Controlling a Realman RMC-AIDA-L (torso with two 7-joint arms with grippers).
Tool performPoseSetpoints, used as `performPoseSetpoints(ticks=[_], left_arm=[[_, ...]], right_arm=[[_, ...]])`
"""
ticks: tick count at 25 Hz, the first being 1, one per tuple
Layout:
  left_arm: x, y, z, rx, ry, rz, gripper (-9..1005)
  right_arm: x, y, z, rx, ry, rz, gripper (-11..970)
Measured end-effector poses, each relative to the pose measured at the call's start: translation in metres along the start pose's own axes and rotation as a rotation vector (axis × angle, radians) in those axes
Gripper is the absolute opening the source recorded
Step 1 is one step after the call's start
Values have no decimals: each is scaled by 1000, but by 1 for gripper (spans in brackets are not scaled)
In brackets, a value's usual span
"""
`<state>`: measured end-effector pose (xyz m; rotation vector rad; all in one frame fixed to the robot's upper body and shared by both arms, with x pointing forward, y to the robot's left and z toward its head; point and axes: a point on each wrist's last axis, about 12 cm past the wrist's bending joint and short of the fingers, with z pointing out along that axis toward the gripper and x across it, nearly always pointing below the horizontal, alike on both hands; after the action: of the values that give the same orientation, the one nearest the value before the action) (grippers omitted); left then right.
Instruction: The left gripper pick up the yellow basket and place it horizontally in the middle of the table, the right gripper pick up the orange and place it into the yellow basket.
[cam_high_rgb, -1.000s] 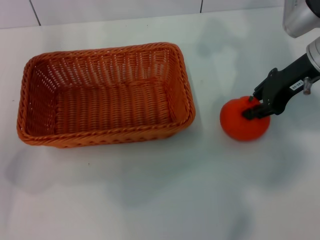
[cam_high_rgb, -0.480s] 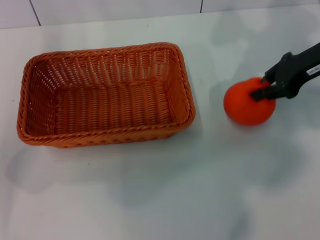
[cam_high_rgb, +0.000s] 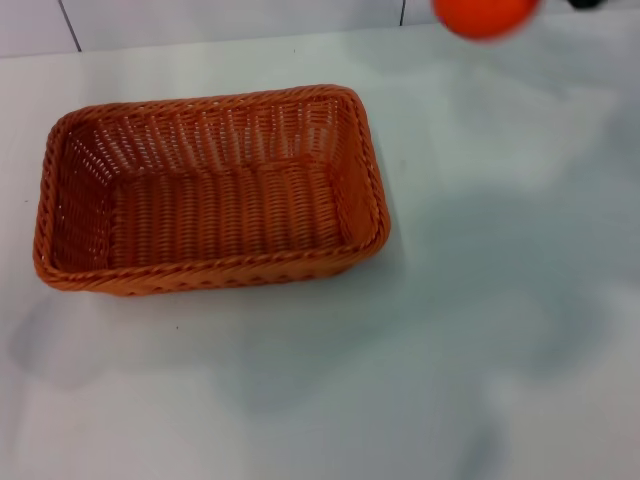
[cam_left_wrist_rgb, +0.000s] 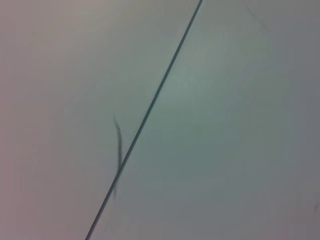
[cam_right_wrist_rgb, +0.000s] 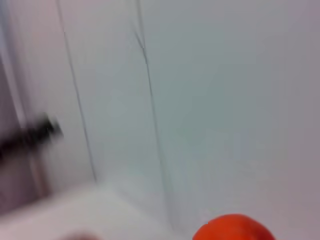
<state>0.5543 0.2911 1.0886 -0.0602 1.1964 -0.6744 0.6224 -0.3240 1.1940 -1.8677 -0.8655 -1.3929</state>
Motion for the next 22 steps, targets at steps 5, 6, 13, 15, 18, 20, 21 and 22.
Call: performPoseSetpoints(ticks=[5,6,13,15,18,20,21,22], left_arm=[[0,0,-1,1,-1,-1,703],[0,0,-1,0,-1,-1,703],[0,2,-5,-10,2,-1,703],[0,2,-6,-15,5,-1,703],[1,3,-8,-21,7,-1,703],[1,3,-10,-24,8,-1,702],[1,4,-10,-26,9,-1,702],[1,4,-10,-26,9,-3,702]], right_arm=[[3,-35,54,146,111,-21,140],[3,-43,65,176,105,-29,135],[-10,-78,119,289,-9,-45,93],[-14,-80,122,301,-20,-34,173],[-16,-81,123,302,-20,-28,294],[-17,-81,122,299,-17,-19,441],[-18,-80,121,296,-12,-12,515],[-19,-80,120,292,-4,-4,564]])
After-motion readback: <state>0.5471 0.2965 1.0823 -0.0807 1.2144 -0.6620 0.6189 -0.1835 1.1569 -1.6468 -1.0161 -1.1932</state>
